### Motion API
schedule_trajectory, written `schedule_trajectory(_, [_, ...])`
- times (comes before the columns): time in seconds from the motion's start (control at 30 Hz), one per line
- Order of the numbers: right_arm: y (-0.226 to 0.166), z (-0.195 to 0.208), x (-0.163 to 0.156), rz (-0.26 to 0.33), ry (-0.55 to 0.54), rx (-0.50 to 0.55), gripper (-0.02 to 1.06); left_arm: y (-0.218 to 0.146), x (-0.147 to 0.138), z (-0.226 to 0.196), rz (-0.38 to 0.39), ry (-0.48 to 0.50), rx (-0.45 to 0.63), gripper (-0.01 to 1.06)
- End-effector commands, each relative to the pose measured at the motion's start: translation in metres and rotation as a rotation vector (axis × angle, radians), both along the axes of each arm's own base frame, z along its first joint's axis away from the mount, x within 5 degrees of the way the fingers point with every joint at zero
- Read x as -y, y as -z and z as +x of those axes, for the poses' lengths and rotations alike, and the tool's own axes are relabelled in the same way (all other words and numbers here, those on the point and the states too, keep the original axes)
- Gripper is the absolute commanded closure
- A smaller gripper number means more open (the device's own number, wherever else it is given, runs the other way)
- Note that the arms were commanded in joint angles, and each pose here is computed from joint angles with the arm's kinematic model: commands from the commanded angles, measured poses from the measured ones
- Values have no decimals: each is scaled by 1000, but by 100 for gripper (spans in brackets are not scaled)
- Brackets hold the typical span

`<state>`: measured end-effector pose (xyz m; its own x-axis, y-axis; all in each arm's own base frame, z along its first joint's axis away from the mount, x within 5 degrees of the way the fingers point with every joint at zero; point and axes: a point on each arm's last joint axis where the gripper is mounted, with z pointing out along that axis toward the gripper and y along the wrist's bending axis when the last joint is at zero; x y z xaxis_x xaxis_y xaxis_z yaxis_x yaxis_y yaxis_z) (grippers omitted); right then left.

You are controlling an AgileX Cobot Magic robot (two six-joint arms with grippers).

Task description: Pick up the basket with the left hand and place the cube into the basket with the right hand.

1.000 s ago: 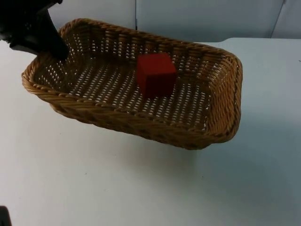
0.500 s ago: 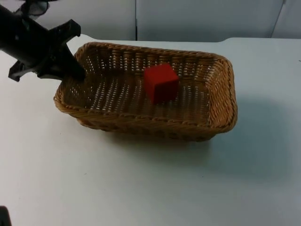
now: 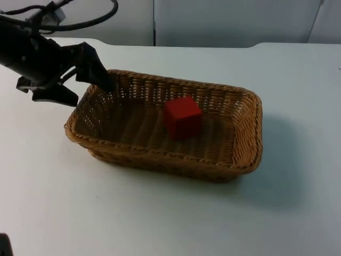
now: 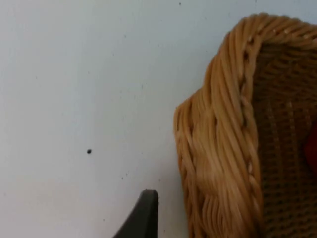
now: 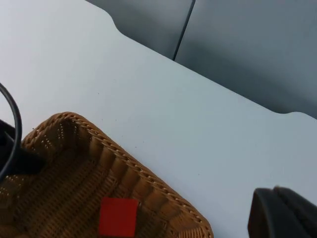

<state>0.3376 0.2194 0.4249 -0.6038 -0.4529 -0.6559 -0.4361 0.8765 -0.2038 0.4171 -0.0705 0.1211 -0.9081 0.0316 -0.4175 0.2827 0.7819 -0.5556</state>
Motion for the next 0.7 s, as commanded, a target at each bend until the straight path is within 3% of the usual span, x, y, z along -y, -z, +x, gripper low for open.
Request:
schedule_trajectory(0.0, [-5, -2, 2, 2, -5, 18, 105, -12, 3, 7, 21, 41, 51, 12])
schedule_trajectory(0.2, [-6, -1, 4, -18, 5, 33, 105, -54, 0, 22, 79, 65, 150, 12])
schedule_trajectory(0.23, [-6, 0, 4, -27, 9, 39, 105, -118, -7, 32, 185, 43, 288, 18])
schedule_trajectory(0.27, [-7, 0, 6, -40, 15, 49, 105, -140, -10, 32, 220, 27, 334, 24])
schedule_trajectory(0.33, [-10, 2, 11, -94, 41, 92, 105, -181, -17, 28, 285, -34, 396, 46])
schedule_trajectory(0.37, [-10, 2, 11, -94, 41, 92, 105, -181, -17, 28, 285, -34, 396, 46])
schedule_trajectory(0.47, [-33, -2, 30, -193, 103, 218, 105, -239, -24, 9, 357, -55, 487, 102])
schedule_trajectory(0.53, [-65, -12, 37, -196, 43, 369, 105, -270, -24, -11, 351, -55, 551, 105])
schedule_trajectory(0.57, [-65, -12, 37, -196, 43, 369, 105, -270, -24, -11, 351, -55, 551, 105])
schedule_trajectory(0.6, [-94, -22, 41, -175, -28, 509, 105, -289, -24, -26, 340, -56, 576, 105])
schedule_trajectory(0.67, [-131, -44, 43, -189, -174, 714, 105, -313, -23, -51, 331, -44, 596, 105])
